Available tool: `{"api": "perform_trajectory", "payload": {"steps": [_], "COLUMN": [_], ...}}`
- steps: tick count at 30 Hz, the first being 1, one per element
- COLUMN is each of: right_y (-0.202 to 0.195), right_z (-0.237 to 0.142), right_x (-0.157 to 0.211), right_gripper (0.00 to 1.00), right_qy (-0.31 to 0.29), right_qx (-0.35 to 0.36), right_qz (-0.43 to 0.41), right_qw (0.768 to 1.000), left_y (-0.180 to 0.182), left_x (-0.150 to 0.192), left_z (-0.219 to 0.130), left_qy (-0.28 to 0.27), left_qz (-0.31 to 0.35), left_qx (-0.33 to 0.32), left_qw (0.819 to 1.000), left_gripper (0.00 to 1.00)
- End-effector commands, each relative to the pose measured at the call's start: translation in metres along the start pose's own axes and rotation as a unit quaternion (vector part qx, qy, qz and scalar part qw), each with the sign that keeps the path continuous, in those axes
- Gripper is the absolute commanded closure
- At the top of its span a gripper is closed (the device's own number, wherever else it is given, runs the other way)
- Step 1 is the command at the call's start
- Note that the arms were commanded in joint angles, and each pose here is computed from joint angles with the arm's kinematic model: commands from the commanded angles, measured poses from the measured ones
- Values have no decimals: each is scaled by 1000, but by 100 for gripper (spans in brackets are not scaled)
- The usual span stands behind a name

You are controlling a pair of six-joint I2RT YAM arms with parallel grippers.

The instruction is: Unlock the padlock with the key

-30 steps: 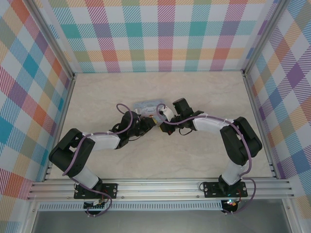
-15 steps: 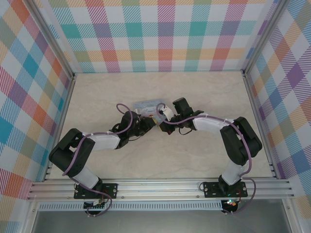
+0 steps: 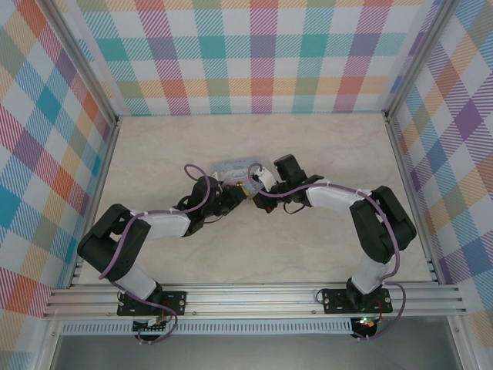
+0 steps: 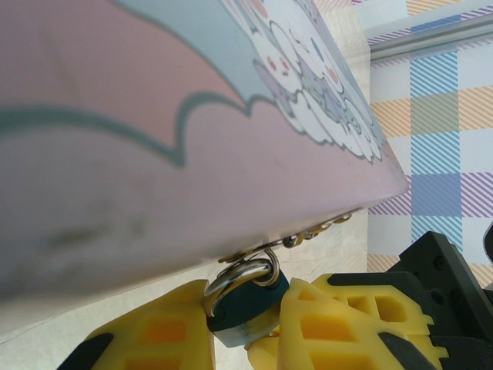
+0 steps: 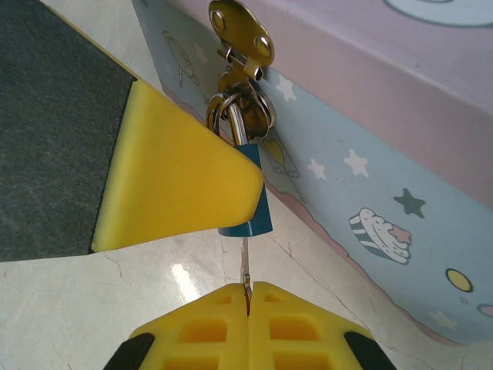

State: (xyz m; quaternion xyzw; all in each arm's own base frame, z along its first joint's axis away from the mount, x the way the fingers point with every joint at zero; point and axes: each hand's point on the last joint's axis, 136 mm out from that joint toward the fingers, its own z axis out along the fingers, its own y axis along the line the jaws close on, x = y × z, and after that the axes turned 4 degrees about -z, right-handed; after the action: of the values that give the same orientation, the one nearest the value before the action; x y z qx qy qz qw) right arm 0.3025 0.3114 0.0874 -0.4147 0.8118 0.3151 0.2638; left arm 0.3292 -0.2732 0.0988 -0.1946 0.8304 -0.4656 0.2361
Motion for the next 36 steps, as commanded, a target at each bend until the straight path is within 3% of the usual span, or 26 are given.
{"api": "perform_trajectory", "payload": {"steps": [1, 10, 22, 36], "right_y": [0, 2, -10, 2], "right_z": [-10, -10, -1, -11], "right_x": [-52, -63, -56, -70], "right_gripper": [99, 99, 98, 98], "right_qy": [-92, -131, -118, -158], "right_qx": [13, 13, 35, -78], "right_qz": [-58, -95, -130, -85], "right_qw": [994, 987, 984, 981], "left_y": [-17, -32, -36, -33], "left_x": [14, 17, 22, 24], "left_z": [-3, -8, -13, -14], "left_qy": [33, 50, 66, 69], "left_qz": [-9, -22, -15, 4], "left_qx": [31, 49, 45, 44], "left_qw": [999, 997, 997, 997], "left_gripper": [100, 100, 100, 100]}}
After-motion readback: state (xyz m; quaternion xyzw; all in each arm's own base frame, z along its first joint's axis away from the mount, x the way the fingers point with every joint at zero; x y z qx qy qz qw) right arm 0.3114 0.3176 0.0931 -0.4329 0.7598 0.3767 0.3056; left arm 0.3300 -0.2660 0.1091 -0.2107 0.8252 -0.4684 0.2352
